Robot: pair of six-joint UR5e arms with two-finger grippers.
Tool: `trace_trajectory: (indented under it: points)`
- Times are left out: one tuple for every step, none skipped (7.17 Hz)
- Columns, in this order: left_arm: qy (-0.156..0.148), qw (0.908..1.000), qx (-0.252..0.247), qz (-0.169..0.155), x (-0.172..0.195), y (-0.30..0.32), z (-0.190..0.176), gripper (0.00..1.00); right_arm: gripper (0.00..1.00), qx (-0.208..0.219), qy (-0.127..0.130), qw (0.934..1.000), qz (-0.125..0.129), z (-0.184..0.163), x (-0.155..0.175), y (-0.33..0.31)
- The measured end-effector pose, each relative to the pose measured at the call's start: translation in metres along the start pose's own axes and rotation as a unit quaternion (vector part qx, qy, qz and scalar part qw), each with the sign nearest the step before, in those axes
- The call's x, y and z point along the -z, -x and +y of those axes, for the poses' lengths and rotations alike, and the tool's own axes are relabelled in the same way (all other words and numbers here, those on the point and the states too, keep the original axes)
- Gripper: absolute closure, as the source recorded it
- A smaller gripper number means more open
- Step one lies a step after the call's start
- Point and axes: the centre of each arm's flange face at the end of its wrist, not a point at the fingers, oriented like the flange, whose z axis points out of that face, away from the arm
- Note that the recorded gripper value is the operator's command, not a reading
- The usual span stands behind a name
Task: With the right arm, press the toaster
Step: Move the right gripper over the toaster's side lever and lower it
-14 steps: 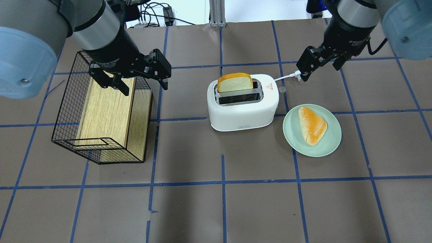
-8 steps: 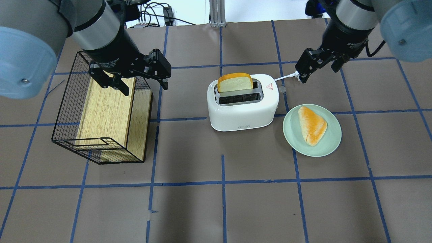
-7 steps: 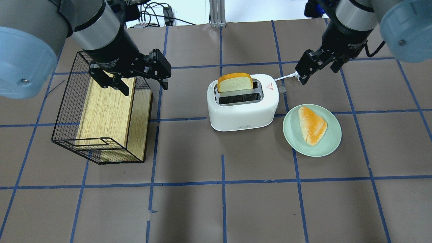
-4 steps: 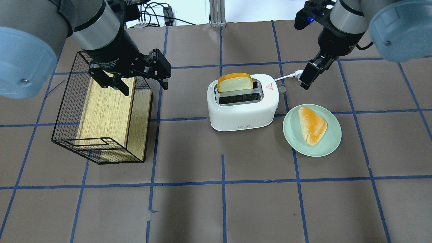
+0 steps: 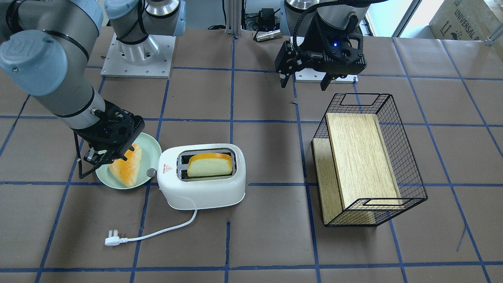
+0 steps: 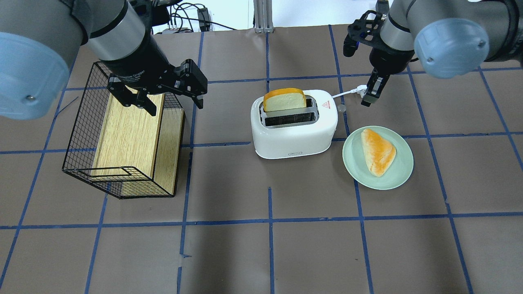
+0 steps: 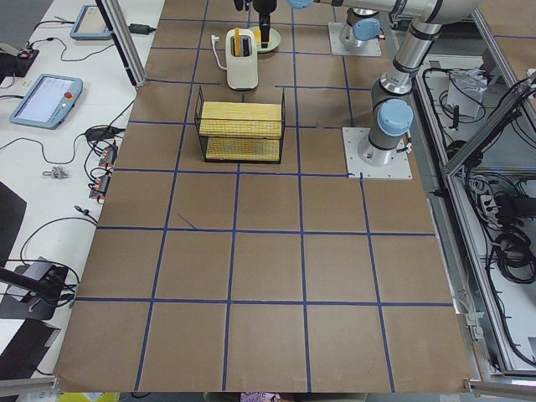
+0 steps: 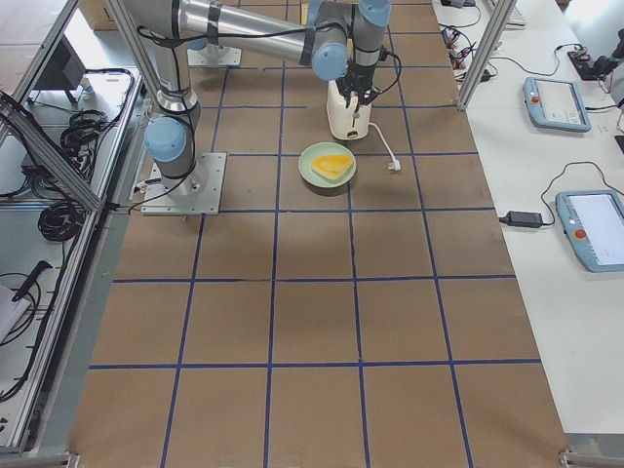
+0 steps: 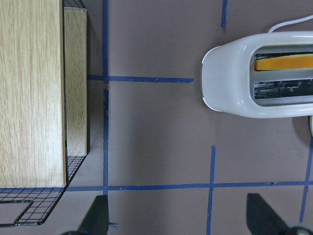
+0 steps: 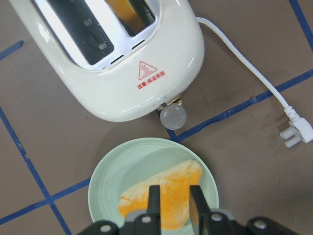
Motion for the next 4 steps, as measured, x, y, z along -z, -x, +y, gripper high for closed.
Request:
trace_trajectory:
  points:
    - [0.000,1.0000,0.000,0.000,0.000,0.000,0.000,0.00,0.91,0.011,-0.003,0.9999,-0.005,-0.004,-0.012,-0.005]
    - [0.000,1.0000,0.000,0.000,0.000,0.000,0.000,0.00,0.91,0.017,-0.012,0.9997,-0.016,-0.009,-0.023,-0.004]
    - [0.000,1.0000,0.000,0.000,0.000,0.000,0.000,0.00,0.91,0.019,-0.023,0.9992,-0.025,-0.013,-0.032,-0.002]
    - [0.000,1.0000,0.000,0.000,0.000,0.000,0.000,0.00,0.91,0.021,-0.030,0.9990,-0.025,-0.016,-0.038,-0.003]
